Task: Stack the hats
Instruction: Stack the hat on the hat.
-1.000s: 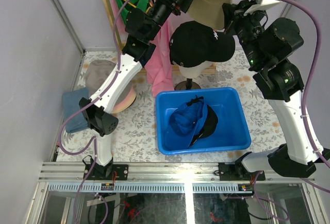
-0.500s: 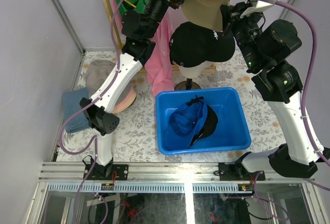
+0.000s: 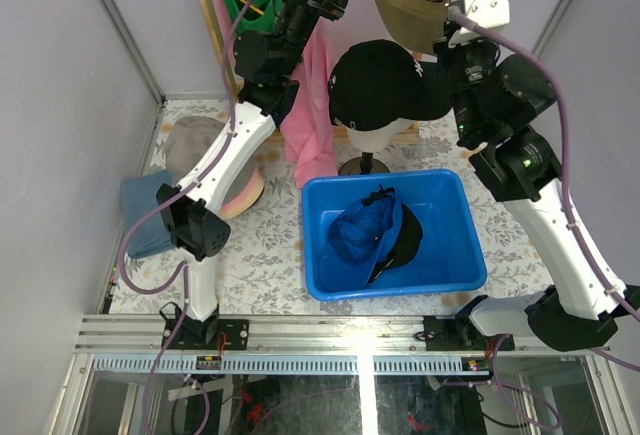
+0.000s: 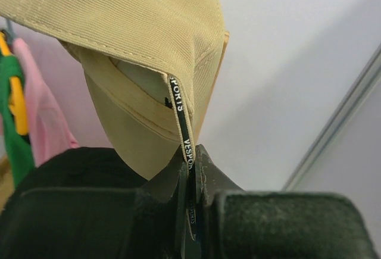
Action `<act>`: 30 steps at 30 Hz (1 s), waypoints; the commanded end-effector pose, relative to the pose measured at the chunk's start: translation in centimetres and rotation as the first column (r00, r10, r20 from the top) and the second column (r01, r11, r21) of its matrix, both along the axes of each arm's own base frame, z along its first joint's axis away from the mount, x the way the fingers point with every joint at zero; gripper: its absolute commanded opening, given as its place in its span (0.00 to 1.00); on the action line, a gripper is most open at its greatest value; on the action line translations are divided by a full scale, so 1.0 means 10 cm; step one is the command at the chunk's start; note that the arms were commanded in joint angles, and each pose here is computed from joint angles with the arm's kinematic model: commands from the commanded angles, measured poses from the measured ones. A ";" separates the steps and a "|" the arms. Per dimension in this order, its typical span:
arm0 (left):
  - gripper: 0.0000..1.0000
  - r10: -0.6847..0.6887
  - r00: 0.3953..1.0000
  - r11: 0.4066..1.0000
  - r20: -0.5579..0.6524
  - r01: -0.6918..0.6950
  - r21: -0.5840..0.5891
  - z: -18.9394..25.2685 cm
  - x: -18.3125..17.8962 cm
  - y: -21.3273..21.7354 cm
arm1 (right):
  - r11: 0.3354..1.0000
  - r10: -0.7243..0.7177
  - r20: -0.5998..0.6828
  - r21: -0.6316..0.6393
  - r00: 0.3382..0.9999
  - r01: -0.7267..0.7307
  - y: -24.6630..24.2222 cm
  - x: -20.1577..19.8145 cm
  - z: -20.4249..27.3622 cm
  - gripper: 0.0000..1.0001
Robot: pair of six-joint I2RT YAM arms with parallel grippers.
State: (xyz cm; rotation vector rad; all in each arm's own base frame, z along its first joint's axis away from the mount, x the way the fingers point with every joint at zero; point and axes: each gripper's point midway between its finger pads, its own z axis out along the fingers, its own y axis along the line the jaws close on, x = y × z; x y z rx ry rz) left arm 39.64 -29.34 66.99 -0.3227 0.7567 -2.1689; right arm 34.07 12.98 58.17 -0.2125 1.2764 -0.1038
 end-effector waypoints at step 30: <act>0.00 -0.284 0.959 0.958 0.007 0.283 0.040 -0.81 0.08 0.22 | 0.937 -0.317 0.106 -0.117 0.942 0.329 -0.44 0.10 -0.38 0.00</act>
